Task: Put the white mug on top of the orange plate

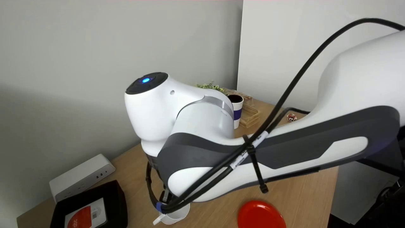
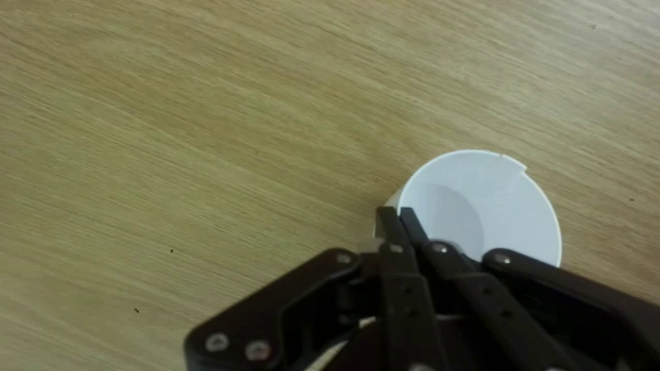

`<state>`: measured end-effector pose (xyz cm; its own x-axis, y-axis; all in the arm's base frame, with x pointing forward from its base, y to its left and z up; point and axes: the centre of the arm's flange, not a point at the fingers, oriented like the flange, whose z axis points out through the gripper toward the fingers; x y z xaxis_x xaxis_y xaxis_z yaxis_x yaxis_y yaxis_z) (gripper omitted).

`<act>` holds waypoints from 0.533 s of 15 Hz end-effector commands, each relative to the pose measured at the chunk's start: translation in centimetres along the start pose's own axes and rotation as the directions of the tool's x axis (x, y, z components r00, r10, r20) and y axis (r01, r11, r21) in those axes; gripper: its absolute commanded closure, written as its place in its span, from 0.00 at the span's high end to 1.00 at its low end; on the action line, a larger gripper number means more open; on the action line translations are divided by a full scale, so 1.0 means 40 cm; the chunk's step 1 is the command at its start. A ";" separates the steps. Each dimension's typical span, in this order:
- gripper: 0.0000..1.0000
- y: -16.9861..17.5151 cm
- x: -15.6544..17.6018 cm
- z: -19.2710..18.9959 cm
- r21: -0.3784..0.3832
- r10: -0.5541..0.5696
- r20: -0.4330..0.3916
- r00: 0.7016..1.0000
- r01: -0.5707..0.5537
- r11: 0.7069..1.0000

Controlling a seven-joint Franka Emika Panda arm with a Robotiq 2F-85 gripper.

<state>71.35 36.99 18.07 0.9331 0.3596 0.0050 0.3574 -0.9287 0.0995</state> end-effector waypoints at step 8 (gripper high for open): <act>0.00 -0.032 -0.053 -0.027 -0.032 0.100 -0.044 0.994 -0.102 0.994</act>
<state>71.21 37.44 18.11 0.9499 0.3120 0.0180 0.3088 -0.9459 0.0994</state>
